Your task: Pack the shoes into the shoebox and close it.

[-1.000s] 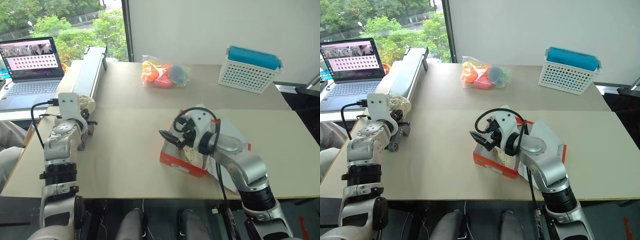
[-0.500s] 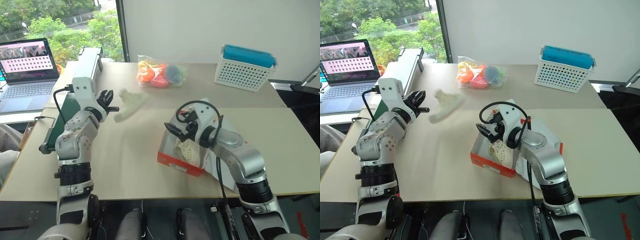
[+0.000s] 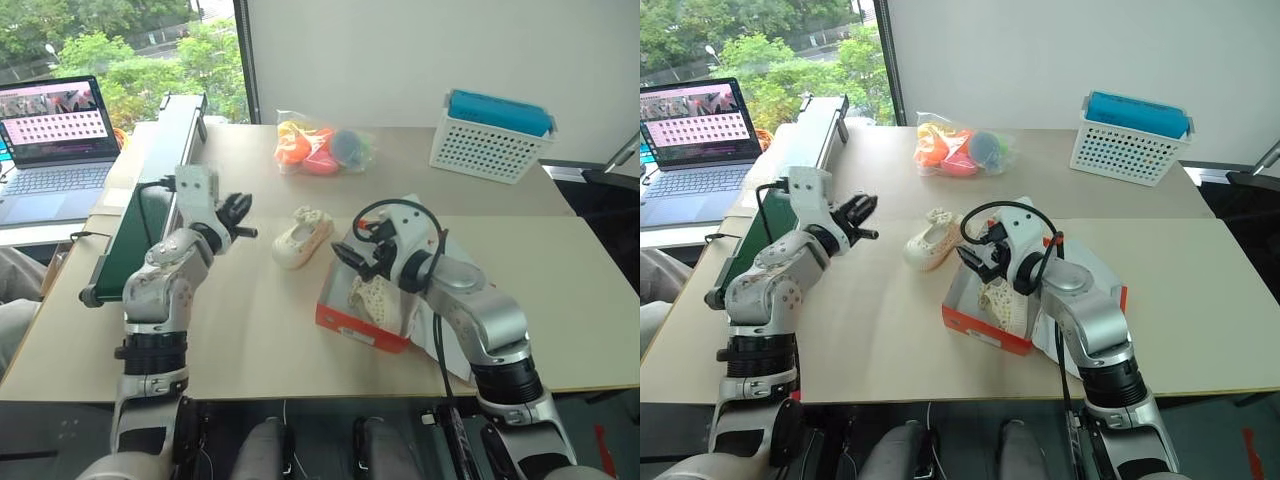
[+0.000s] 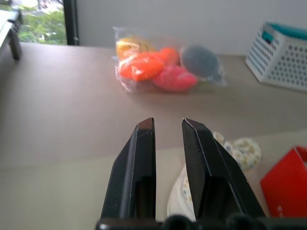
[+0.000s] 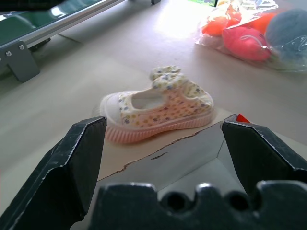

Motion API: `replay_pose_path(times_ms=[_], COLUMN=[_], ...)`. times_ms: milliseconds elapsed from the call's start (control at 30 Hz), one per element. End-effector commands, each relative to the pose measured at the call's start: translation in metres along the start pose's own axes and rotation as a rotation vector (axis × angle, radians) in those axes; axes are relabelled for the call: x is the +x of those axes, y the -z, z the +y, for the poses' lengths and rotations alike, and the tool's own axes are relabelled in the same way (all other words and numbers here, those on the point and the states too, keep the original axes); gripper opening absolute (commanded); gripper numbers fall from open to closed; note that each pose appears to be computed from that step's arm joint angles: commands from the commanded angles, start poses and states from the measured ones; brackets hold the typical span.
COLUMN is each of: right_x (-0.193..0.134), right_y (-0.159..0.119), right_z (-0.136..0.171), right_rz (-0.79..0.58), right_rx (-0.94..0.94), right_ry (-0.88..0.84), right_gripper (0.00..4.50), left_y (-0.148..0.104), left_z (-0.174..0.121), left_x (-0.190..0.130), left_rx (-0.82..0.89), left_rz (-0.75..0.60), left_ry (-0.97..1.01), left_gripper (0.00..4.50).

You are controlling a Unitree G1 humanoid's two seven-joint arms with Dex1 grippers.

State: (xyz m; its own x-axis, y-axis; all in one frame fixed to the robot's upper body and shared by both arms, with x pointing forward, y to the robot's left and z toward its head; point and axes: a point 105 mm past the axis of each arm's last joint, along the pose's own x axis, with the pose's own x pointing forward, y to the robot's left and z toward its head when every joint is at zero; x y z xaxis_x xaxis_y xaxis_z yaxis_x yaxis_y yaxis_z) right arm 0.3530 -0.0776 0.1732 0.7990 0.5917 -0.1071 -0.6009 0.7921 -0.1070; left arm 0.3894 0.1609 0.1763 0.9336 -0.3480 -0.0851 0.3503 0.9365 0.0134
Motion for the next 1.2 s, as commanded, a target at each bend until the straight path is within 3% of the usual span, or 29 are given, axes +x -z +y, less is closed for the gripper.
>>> replay_pose_path(times_ms=[33, 233, 500, 567, 767, 967, 1067, 1100, 1200], right_x=[-0.004, -0.006, -0.017, -0.021, -0.029, -0.033, -0.033, -0.033, -0.033], right_y=[-0.013, -0.014, -0.014, -0.013, -0.017, -0.017, -0.018, -0.018, -0.018], right_z=[-0.005, -0.008, -0.012, -0.016, -0.021, -0.025, -0.025, -0.025, -0.025], right_rz=[-0.046, -0.051, -0.061, -0.072, -0.102, -0.107, -0.114, -0.115, -0.116], right_rx=[-0.015, -0.016, 0.000, 0.020, 0.055, 0.064, 0.069, 0.069, 0.071], right_ry=[0.028, 0.053, 0.105, 0.134, 0.182, 0.215, 0.221, 0.222, 0.222], right_gripper=[4.50, 4.50, 4.50, 4.50, 4.50, 4.50, 4.50, 4.50, 4.50], left_y=[0.014, 0.029, 0.022, 0.043, 0.064, 0.059, 0.056, 0.055, 0.052], left_z=[-0.032, -0.050, -0.066, -0.070, -0.078, -0.080, -0.078, -0.078, -0.079], left_x=[-0.001, 0.021, 0.061, 0.072, 0.084, 0.090, 0.092, 0.092, 0.092], left_rx=[0.124, 0.176, 0.200, 0.219, 0.250, 0.213, 0.207, 0.204, 0.187], left_rz=[0.078, 0.137, 0.127, 0.215, 0.296, 0.277, 0.258, 0.255, 0.238], left_ry=[0.184, 0.259, 0.276, 0.271, 0.292, 0.284, 0.268, 0.268, 0.270], left_gripper=[0.94, 0.94, 0.94, 0.94, 0.94, 0.94, 1.62, 2.05, 2.05])
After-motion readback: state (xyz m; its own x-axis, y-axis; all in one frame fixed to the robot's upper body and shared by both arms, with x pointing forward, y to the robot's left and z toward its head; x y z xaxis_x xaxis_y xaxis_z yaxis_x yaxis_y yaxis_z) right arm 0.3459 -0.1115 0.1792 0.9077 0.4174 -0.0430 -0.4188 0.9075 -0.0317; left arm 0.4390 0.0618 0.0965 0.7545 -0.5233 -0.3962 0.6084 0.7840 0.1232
